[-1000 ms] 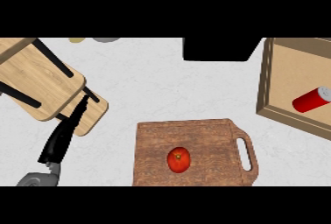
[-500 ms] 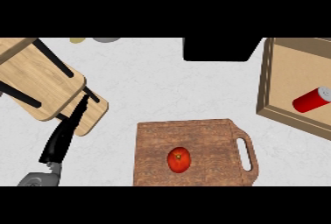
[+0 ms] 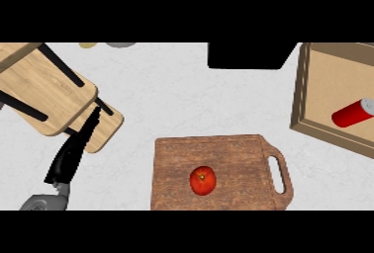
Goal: Pick the can from the cutting board and place it in the cardboard box
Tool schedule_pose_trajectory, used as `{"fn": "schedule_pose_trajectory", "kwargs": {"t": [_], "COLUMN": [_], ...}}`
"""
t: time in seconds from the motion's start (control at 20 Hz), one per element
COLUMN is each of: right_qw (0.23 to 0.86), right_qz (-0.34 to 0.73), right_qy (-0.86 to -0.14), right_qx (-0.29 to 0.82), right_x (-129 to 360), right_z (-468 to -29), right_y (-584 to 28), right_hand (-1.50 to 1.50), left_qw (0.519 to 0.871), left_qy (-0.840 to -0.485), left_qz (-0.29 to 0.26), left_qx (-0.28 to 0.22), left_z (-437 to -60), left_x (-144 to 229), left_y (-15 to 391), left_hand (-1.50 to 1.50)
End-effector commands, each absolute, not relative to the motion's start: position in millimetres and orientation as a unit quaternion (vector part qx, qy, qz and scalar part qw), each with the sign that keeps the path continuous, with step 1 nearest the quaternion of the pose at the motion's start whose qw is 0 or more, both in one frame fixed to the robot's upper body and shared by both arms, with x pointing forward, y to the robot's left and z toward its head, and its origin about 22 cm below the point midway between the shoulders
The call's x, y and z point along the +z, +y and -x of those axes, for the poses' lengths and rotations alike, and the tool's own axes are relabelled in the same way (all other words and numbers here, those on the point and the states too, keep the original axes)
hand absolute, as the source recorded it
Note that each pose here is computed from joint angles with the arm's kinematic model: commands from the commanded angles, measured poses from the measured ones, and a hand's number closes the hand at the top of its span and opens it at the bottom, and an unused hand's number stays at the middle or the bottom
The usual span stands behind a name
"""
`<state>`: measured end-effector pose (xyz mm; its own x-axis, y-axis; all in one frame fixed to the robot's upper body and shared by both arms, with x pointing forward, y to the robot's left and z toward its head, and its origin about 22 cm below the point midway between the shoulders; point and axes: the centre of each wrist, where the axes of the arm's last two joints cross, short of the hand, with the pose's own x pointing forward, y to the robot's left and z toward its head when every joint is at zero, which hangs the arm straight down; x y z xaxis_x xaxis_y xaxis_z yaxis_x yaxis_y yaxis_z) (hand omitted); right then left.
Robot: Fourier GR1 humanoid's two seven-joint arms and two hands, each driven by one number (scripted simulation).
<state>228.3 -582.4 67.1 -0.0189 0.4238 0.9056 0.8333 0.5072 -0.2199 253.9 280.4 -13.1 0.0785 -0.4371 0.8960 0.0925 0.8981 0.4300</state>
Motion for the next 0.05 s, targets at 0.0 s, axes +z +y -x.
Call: {"fn": "schedule_pose_trajectory", "kwargs": {"t": [0.0], "right_qw": [0.545], "right_qz": [0.452], "right_qy": [-0.682], "right_qx": [-0.182], "right_x": [69.6], "right_z": [-212.9], "right_y": [-592.6], "right_hand": [-1.50], "left_qw": [0.703], "left_qy": [-0.671], "left_qz": [-0.134], "left_qx": [-0.193], "left_z": [-272.2], "left_x": [-4.1], "left_y": [271.8], "left_hand": [0.00]}}
